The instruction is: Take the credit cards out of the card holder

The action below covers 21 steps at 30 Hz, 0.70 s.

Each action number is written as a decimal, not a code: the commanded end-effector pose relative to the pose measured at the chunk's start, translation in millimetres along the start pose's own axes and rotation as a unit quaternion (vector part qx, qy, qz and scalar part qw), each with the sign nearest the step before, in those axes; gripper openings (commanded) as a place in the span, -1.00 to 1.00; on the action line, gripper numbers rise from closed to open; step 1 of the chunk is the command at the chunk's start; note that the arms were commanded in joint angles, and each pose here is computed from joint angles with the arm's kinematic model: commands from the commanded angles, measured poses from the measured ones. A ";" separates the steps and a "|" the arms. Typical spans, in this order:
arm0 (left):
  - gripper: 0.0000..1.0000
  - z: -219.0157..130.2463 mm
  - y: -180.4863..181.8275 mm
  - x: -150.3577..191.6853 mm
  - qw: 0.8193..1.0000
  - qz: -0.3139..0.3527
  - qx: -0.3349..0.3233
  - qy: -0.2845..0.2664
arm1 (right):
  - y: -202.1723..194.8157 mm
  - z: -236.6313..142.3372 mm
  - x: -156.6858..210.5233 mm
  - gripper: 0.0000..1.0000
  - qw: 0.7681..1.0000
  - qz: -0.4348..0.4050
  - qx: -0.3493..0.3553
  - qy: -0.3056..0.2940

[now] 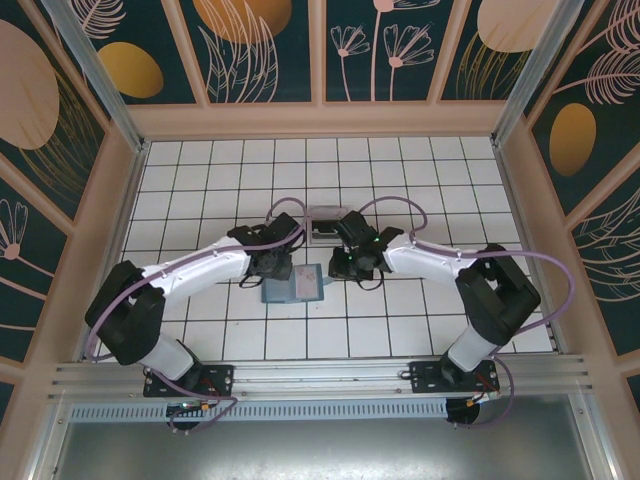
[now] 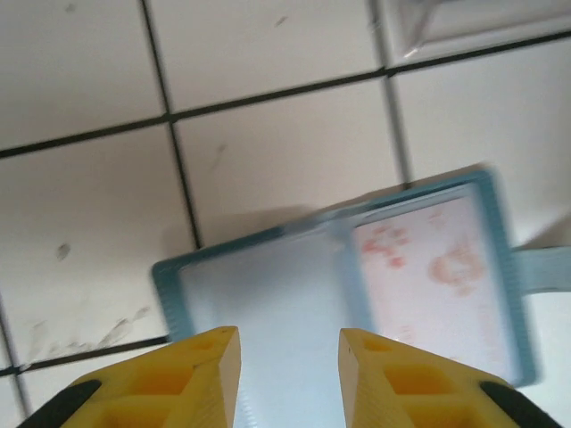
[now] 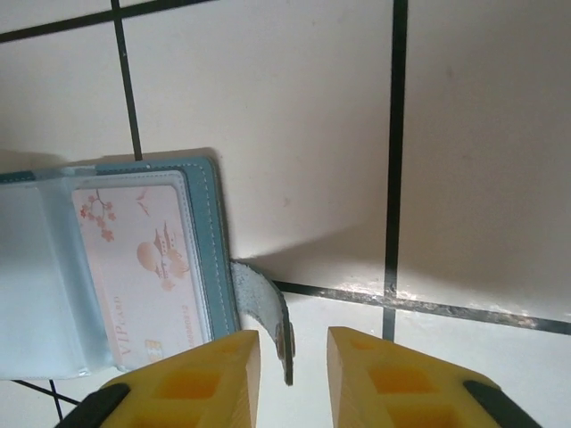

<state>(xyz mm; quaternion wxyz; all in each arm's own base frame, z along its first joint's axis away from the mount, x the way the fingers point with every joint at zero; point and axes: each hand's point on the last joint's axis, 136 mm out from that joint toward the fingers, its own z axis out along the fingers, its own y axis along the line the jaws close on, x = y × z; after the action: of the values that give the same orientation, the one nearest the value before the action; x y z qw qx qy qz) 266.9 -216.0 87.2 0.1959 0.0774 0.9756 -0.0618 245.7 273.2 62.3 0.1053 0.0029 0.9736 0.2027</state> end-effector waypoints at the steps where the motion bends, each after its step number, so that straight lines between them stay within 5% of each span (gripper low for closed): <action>1: -0.32 -8.6 -36.8 -14.5 0.994 -0.040 0.103 -0.016 | 10.3 -20.5 -13.7 -0.43 1.000 -0.003 -0.004 -0.026; 5: -0.39 3.5 -52.0 -5.2 0.986 -0.066 0.152 0.002 | 28.0 -22.6 -14.7 -0.43 0.999 -0.013 -0.021 -0.025; 21: -0.59 41.0 -33.6 36.6 0.979 -0.118 0.165 0.034 | 46.0 27.7 -0.8 -0.46 0.999 -0.022 -0.040 0.028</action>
<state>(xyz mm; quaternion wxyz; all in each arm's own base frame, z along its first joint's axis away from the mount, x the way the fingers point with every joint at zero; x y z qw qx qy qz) 242.9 -246.3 40.2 0.1388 0.0057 0.9655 -0.2203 250.1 315.1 58.8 0.0886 -0.0255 0.9695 0.2269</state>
